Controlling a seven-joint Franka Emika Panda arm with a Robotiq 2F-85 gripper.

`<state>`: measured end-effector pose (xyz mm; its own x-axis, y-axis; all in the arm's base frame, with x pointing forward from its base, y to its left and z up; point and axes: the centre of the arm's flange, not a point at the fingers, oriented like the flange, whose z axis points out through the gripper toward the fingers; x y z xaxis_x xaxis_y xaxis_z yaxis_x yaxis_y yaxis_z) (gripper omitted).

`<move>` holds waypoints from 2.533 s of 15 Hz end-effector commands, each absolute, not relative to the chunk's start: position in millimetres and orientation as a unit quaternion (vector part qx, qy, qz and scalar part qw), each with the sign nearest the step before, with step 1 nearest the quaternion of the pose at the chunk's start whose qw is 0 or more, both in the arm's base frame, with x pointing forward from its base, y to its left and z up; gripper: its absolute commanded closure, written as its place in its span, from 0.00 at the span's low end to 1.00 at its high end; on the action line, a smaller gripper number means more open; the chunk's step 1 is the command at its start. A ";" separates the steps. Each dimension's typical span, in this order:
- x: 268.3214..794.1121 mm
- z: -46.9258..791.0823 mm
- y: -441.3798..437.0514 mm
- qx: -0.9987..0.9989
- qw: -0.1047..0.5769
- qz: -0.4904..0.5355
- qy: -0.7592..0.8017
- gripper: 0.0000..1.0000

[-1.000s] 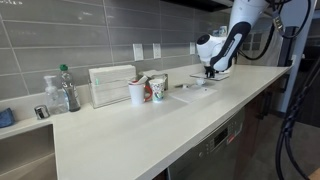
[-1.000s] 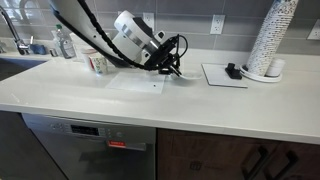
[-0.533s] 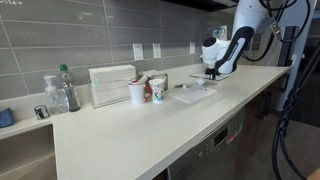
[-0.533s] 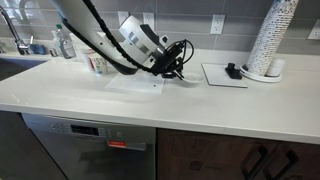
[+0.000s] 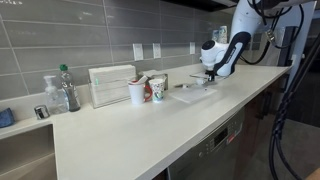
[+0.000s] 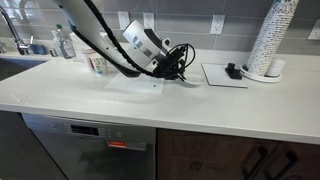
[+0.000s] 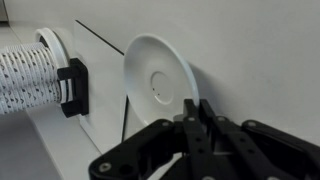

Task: Move the white plate to the right

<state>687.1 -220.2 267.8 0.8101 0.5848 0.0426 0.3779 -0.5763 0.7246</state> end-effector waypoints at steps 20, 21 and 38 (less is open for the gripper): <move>714.8 250.9 -223.5 0.892 0.340 0.149 0.259 0.52; 714.7 251.0 -223.3 0.892 0.339 0.148 0.260 0.43; 667.5 334.8 -198.7 0.974 0.152 0.054 0.158 0.00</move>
<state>684.2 -204.1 318.3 0.9268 0.3691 0.0698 0.3062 -0.8500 0.4287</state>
